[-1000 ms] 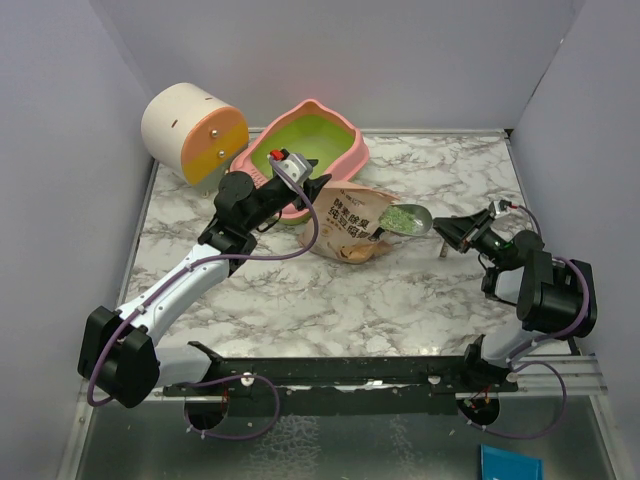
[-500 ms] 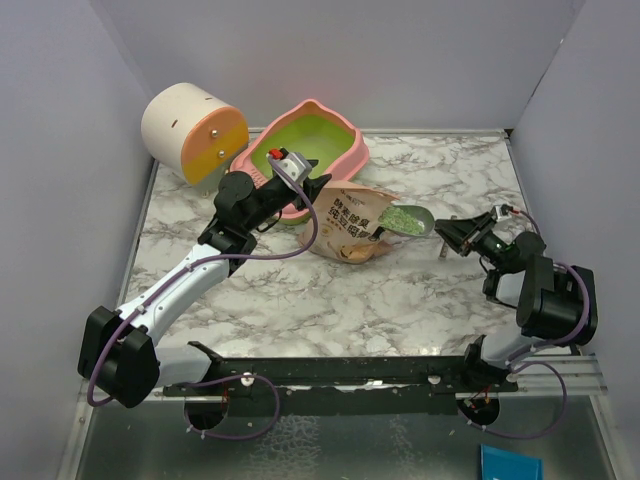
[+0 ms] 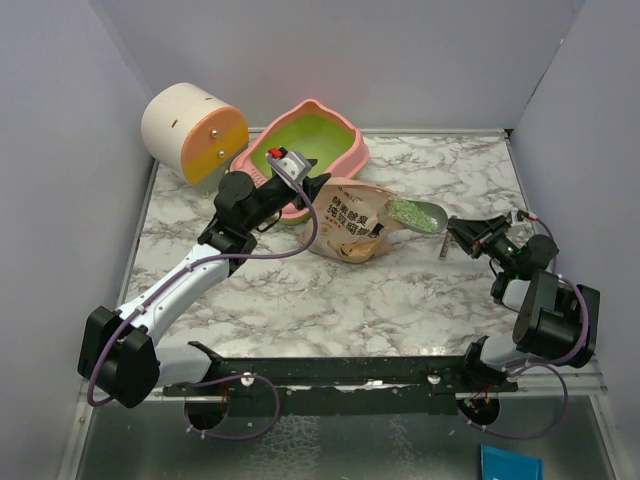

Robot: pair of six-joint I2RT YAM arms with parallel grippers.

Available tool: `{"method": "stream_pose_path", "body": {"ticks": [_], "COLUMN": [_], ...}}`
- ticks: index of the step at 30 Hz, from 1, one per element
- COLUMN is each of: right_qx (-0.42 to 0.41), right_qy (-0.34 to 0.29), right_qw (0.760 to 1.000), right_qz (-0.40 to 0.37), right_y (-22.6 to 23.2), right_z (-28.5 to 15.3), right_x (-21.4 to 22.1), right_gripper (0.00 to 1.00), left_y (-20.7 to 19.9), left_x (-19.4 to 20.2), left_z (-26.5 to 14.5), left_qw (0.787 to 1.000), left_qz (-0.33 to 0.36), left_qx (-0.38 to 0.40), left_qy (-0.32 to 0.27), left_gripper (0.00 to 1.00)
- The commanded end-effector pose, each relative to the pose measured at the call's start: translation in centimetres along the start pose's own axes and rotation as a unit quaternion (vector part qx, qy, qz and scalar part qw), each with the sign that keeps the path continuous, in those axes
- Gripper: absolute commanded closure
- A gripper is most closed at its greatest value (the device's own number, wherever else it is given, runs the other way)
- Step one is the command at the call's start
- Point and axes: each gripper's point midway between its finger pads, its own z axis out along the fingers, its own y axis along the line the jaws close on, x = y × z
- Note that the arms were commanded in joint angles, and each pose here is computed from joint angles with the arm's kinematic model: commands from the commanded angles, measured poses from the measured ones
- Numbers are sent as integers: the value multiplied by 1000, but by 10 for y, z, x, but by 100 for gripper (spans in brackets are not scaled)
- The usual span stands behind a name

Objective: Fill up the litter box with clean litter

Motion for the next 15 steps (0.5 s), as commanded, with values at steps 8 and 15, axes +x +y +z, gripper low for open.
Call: {"method": "stream_pose_path", "body": {"ticks": [8, 15], "right_qx": [-21, -20], "right_qy": [-20, -44], "right_qw": [999, 997], "right_qz": [-37, -61], "right_y": [26, 49], "right_z": [5, 19], "right_x": [-27, -60], "right_gripper": [99, 99], "left_y": [9, 11], "left_x": [-9, -14], "left_z": [-3, -5], "left_qw": [1000, 999], "left_qz": [-4, -1], "left_qx": [-22, -28], "left_qy": [-14, -19], "left_gripper": [57, 58]}}
